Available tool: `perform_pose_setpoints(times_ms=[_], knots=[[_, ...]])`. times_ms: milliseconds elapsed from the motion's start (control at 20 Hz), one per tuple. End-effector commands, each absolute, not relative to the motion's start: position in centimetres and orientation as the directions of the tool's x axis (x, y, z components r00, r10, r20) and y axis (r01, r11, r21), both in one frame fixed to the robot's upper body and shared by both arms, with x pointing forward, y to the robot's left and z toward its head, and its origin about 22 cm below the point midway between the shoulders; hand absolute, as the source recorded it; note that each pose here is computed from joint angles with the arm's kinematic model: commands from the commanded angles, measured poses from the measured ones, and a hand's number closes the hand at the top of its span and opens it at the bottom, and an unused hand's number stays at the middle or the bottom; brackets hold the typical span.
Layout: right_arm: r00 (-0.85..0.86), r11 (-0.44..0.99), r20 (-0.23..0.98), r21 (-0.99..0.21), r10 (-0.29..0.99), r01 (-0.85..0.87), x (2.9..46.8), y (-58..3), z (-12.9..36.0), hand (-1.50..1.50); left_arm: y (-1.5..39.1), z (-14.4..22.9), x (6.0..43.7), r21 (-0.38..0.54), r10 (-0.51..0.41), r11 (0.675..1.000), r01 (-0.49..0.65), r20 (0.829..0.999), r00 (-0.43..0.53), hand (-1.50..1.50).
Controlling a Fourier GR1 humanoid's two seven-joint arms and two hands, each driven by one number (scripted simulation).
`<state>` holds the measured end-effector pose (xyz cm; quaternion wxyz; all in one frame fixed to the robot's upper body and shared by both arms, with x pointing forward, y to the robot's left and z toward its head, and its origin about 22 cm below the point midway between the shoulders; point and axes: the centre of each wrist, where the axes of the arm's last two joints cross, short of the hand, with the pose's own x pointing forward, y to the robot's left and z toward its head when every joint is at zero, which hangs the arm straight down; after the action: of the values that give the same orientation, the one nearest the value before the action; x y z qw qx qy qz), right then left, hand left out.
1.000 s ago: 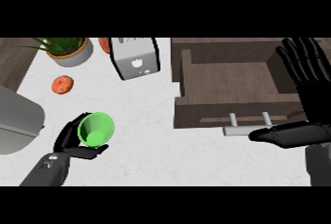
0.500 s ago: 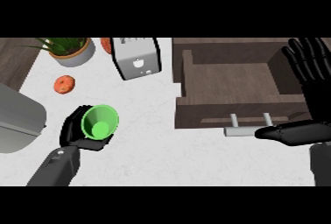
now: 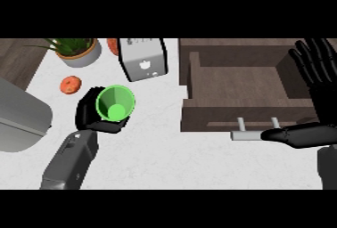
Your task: Pick up the cup, place it into the drawer and close the drawer
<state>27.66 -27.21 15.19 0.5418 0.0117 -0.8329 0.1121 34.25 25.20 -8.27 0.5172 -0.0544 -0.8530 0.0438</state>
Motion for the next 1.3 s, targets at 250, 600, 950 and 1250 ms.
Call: perform_pose_setpoints(times_ms=[250, 600, 950, 1250], knots=[[-0.398, 0.976, 0.909, -0.181, 0.120, -0.119, 27.3, -27.3, 14.6, -1.50, 16.4, 3.0, 40.4, -0.076, 0.196, 0.970, 0.233, 0.812, -0.550, 1.50], [-0.423, 0.980, 0.898, -0.175, 0.121, -0.092, 27.0, -28.1, 15.2, -1.50, 11.5, 12.4, 41.7, -0.032, 0.171, 0.967, 0.253, 0.818, -0.549, 1.50], [-0.417, 0.975, 0.900, -0.190, 0.125, -0.118, 27.2, -27.8, 14.0, -1.50, 6.7, 15.8, 43.1, 0.040, 0.066, 0.981, 0.192, 0.855, -0.514, 1.50], [-0.431, 0.975, 0.897, -0.173, 0.097, -0.141, 28.1, -28.1, 15.4, -1.50, 4.1, 15.9, 44.1, 0.119, -0.048, 0.980, 0.158, 0.919, -0.391, 1.50]])
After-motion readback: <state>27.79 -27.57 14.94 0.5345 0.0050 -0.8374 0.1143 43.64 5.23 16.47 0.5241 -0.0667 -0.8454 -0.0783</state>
